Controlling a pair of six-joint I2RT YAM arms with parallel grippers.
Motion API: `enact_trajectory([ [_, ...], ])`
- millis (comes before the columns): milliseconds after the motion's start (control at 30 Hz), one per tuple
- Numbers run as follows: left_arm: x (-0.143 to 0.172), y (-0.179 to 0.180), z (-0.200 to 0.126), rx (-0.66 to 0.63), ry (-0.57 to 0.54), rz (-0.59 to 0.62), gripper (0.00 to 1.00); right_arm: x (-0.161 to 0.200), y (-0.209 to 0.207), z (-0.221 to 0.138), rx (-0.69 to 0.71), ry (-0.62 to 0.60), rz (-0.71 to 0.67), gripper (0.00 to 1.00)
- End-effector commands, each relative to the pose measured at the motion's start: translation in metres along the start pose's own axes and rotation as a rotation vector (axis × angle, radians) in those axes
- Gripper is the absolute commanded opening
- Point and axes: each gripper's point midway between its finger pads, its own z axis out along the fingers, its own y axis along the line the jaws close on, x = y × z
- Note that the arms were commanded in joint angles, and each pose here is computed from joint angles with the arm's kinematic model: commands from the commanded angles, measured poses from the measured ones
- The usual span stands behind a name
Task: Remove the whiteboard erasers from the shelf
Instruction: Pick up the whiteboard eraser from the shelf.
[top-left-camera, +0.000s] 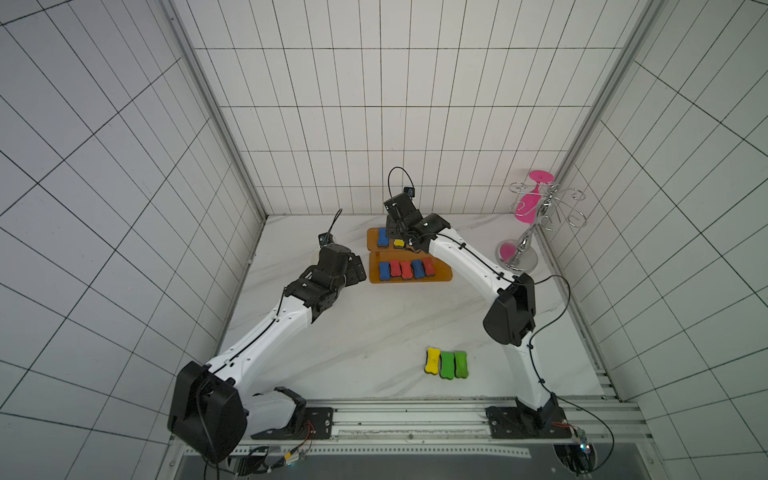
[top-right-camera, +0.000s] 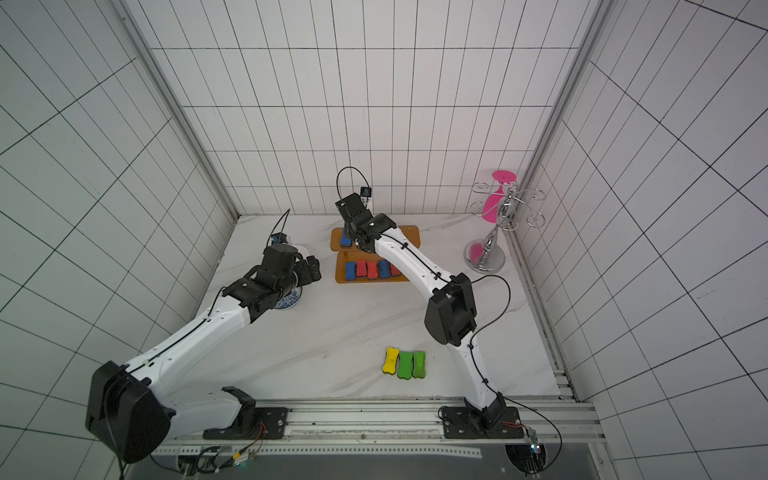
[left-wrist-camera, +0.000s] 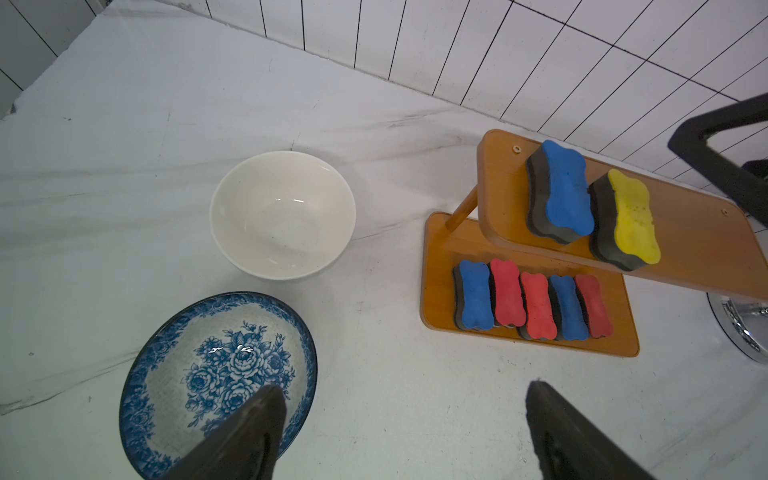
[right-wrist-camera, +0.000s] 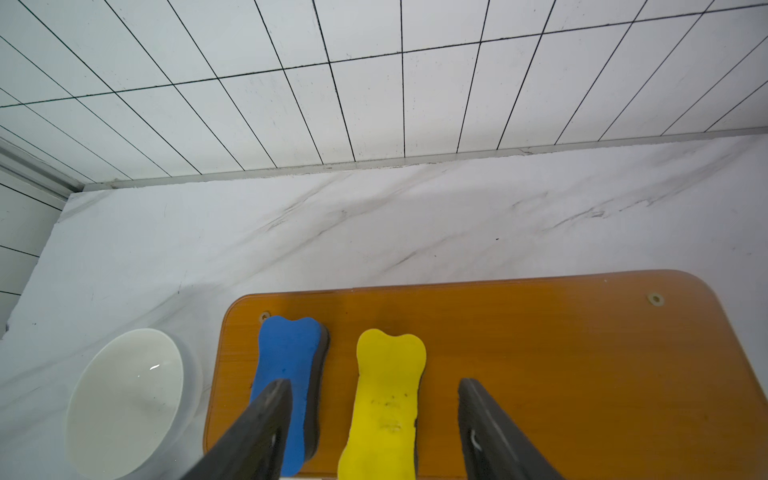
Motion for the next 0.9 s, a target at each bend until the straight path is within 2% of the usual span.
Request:
enact_trajectory([
  [0,-0.003,0.001,-0.003,0.009,-0.018,-0.007,0.94,0.013,-0.014,0.017,0.083,0.021,-0.001,0.66],
  [300,-0.003,0.000,-0.004,0.014,-0.017,-0.008,0.95,0.030,-0.020,0.026,0.116,0.066,-0.033,0.66],
  [867,-0.004,0.001,-0.004,0.009,-0.021,-0.008,0.95,0.050,-0.016,0.038,0.098,0.118,-0.051,0.63],
])
